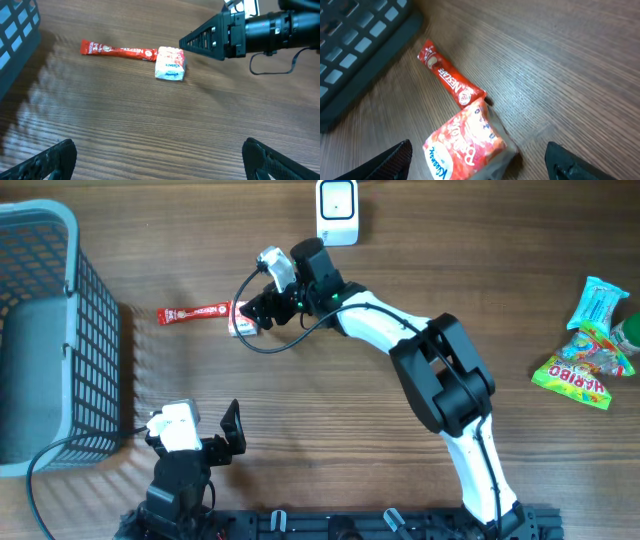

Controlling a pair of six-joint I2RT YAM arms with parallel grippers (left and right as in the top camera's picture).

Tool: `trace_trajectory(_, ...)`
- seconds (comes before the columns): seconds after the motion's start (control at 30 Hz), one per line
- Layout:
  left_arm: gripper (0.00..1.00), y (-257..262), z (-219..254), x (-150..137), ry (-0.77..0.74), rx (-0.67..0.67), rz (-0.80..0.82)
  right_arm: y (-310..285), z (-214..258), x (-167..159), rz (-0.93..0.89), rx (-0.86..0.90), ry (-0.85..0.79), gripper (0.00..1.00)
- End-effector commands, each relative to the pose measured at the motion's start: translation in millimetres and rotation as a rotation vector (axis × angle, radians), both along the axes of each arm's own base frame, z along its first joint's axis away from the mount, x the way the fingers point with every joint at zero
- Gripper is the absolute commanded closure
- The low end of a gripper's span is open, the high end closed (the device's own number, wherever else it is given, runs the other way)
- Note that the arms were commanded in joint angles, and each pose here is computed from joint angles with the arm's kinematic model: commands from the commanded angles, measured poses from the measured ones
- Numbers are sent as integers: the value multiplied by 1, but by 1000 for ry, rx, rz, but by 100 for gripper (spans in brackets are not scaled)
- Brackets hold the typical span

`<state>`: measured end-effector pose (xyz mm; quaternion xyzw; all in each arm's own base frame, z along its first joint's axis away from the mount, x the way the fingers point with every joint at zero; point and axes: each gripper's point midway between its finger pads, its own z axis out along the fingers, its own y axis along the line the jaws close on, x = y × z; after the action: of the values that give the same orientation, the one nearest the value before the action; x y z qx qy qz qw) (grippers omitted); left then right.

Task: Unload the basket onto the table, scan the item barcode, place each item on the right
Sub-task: 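Reach left with the right gripper and grasp the red-white packet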

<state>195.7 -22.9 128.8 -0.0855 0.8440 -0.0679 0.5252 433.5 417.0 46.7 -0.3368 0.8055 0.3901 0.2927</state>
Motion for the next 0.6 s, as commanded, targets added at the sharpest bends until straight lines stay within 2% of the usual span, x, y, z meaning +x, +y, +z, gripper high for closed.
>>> trace_trajectory(0.0,0,1,0,0,-6,2,9,3,-16,-9,66,23,27,15)
trace_trajectory(0.17,0,2,0,0,-5,3,9,6,-24,-13,77,23,38,17)
trace_trajectory(0.27,0,1,0,0,-6,2,9,7,-32,-14,85,30,45,22)
trace_trajectory(0.4,0,2,0,0,-5,2,9,8,-45,-15,84,43,73,19)
trace_trajectory(0.47,0,2,0,0,-5,3,9,9,-46,-15,84,46,69,21)
trace_trajectory(0.57,0,2,0,0,-5,3,9,13,-46,-18,95,46,65,39)
